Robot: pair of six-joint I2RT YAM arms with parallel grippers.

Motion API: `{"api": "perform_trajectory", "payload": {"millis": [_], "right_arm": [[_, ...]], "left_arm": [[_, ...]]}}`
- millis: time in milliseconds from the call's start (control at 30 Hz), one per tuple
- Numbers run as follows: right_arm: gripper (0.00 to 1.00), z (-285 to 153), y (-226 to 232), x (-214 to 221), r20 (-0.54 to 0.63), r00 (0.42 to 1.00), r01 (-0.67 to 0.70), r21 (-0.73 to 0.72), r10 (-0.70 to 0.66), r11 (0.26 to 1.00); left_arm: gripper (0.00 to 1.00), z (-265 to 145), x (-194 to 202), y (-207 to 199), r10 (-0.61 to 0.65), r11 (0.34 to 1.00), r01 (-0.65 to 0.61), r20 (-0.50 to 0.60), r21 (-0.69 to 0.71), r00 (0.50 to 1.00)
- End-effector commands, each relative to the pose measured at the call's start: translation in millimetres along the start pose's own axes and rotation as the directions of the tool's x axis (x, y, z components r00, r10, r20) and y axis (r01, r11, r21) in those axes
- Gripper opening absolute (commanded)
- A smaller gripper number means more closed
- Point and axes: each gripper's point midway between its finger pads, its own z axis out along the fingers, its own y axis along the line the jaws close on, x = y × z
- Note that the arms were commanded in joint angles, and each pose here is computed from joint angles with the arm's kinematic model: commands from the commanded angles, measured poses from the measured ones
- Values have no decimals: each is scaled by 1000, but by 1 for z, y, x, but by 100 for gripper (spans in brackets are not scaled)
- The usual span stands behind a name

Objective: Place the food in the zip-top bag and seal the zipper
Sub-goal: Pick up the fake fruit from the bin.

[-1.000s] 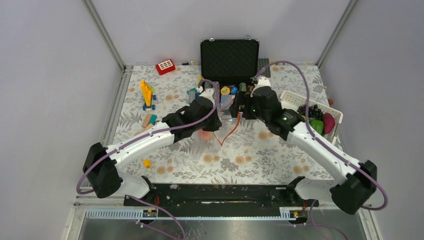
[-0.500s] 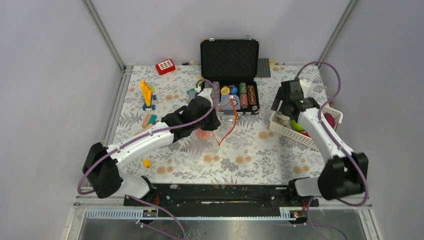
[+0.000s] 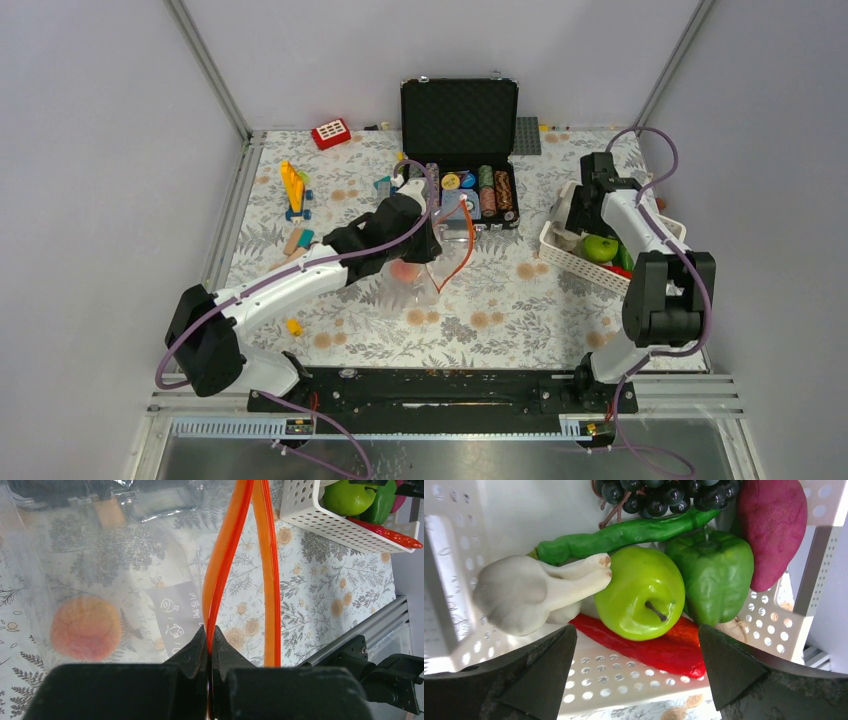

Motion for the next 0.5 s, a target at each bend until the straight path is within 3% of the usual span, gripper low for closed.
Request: {"api": "perform_trajectory", "payload": {"millis": [0, 467], "right_arm": [[100, 17, -10, -1, -48, 995, 88, -1, -88, 996], [93, 54, 5, 4, -100, 986, 124, -74, -132, 989]], "left_arm": [[0, -1, -9, -11, 7, 998, -8, 29, 59, 1000], [0, 4, -6, -10, 16, 998, -16, 15, 61, 1000]]}}
